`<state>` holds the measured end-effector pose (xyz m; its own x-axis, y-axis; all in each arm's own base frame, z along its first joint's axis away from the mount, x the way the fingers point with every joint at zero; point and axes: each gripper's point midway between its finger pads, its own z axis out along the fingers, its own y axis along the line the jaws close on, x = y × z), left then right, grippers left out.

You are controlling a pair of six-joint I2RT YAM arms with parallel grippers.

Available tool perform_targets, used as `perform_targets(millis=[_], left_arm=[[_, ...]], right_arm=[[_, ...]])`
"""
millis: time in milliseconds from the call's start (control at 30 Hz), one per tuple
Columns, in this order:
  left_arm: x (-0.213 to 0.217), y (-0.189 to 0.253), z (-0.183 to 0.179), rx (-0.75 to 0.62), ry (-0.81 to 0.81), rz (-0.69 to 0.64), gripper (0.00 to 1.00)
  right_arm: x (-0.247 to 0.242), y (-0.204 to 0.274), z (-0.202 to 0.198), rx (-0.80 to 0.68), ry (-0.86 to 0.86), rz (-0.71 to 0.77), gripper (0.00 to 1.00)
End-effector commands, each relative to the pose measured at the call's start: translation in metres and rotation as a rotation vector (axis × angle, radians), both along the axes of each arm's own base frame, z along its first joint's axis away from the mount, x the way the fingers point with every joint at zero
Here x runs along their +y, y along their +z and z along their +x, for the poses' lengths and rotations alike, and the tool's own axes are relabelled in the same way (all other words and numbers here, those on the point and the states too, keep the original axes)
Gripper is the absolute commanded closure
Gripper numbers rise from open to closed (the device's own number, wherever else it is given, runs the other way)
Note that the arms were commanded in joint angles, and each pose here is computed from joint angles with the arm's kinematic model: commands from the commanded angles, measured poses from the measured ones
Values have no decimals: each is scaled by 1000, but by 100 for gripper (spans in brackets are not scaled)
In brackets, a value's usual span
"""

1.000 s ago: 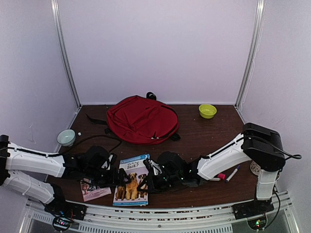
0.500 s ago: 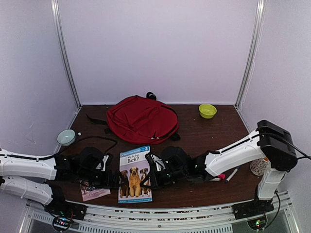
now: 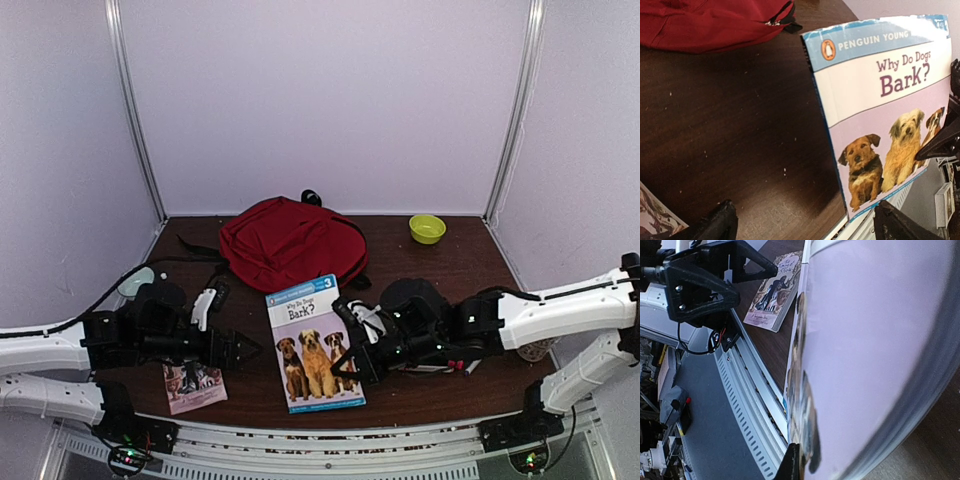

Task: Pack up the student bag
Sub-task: Pass from the right arm to the left

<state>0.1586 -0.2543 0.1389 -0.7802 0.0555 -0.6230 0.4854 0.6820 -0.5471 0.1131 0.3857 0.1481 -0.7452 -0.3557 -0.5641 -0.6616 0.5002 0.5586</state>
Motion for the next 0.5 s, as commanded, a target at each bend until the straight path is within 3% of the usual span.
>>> perform_targets(millis=[0,333,467], left_arm=[[-27,60,1,-199,-137,-136,2],[-76,144,-36,-347,-495,-416,2],[-95,144,-31,-319,-541,-398,4]], right_arm=[[-27,19,-4,-146,66,-35,100],[-42,64,-39,-170,217,133,100],[-41,76,-55,-170,296,177,100]])
